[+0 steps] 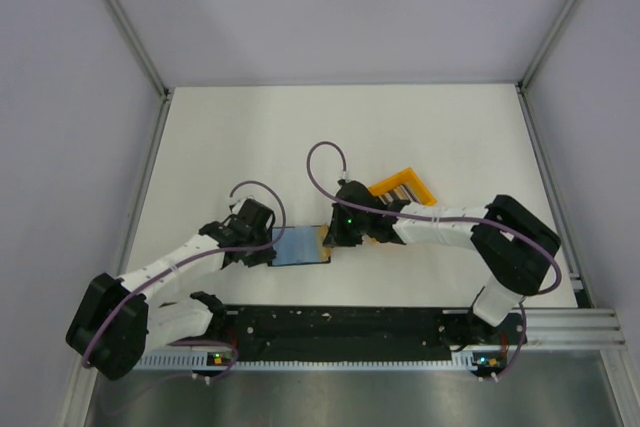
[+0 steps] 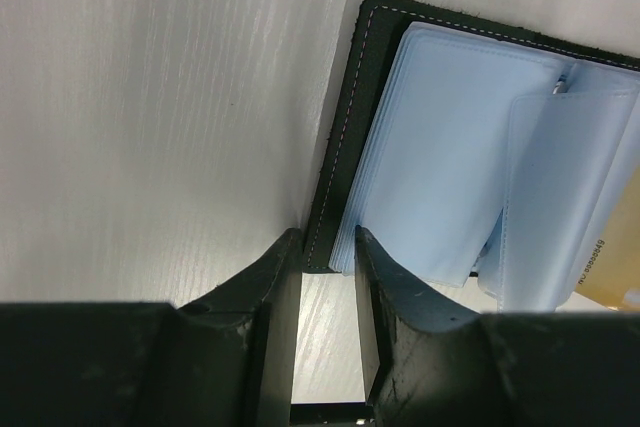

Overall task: Put the credit cards into the card holder
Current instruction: Turn over the card slot in the card holder.

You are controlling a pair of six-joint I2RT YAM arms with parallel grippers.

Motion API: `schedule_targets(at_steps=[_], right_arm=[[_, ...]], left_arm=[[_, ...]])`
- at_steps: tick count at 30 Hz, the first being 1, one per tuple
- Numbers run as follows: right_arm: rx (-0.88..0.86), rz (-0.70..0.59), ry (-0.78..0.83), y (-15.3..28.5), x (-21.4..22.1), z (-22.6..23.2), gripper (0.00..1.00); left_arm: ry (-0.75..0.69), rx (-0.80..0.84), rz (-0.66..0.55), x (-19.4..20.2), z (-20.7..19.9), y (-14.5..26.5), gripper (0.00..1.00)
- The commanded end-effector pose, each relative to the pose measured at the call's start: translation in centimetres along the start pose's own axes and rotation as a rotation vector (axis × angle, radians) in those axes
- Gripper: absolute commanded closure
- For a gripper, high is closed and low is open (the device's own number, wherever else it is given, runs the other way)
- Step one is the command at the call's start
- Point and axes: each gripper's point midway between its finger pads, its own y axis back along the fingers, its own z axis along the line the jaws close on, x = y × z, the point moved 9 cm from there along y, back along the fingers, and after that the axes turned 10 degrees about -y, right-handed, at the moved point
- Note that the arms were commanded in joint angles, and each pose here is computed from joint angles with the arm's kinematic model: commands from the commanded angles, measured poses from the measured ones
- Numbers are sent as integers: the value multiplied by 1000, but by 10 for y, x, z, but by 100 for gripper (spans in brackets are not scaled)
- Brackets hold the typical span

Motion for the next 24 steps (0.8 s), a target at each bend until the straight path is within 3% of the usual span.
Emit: schedule_targets(at_steps=[1, 11, 24], right_arm=[[-86, -6, -9, 0, -9, 20, 100], [-136, 53, 0, -12, -10, 32, 100], [-322, 106, 125, -4, -10, 83, 100]], left_arm=[[2, 29, -27, -4, -3, 2, 68], [-1, 28, -24, -3, -3, 1, 68], [24, -5, -37, -4, 0, 3, 68]])
